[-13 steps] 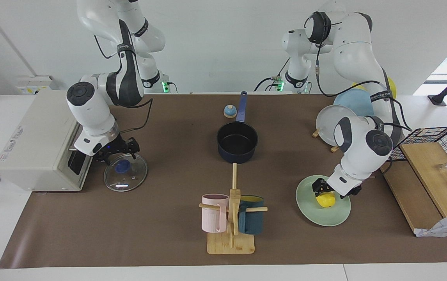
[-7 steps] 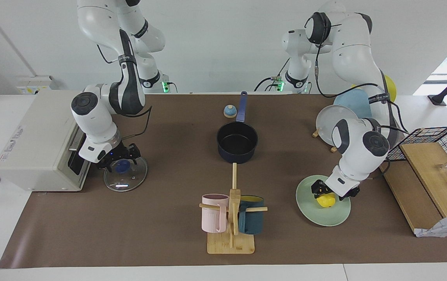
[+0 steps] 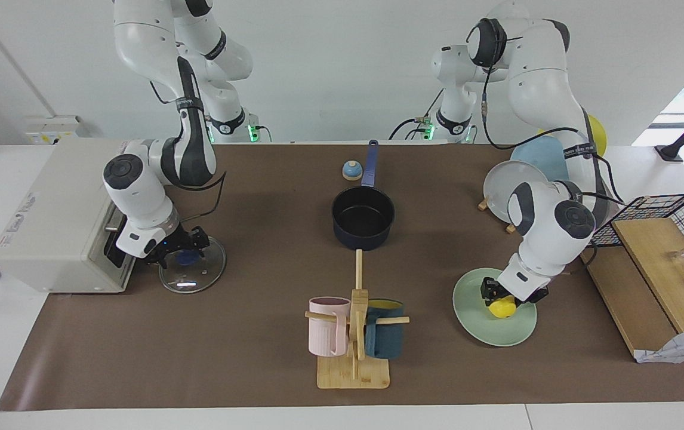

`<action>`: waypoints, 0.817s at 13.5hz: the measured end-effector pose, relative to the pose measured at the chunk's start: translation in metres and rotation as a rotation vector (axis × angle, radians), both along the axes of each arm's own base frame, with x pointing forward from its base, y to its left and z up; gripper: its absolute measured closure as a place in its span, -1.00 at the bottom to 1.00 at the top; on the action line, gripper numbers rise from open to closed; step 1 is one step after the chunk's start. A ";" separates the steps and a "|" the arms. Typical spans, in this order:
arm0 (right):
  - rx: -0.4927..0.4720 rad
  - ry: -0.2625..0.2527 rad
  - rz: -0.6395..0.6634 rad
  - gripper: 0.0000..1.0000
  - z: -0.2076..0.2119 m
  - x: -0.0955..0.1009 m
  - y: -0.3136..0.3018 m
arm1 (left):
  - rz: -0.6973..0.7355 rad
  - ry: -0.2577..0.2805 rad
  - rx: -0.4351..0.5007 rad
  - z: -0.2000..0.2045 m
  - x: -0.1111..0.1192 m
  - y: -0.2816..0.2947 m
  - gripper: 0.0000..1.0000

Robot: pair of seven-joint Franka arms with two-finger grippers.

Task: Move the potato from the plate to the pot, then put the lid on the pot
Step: 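Lift the potato with the left gripper and carry it over the pot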

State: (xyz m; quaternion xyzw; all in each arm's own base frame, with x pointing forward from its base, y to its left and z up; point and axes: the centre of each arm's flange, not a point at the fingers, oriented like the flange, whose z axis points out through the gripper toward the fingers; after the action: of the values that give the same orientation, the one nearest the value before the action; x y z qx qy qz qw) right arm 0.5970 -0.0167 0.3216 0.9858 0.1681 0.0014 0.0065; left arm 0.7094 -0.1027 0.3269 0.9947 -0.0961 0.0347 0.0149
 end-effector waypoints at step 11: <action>0.000 0.007 0.027 -0.44 -0.001 -0.001 0.004 | 0.188 0.103 -0.072 0.214 -0.159 -0.191 -0.30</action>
State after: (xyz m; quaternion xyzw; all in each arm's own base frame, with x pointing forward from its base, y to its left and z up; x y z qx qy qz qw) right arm 0.5963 -0.0130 0.3208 0.9834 0.1813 -0.0021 0.0056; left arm 0.5504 -0.2933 0.5407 0.9986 -0.0001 -0.0116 0.0521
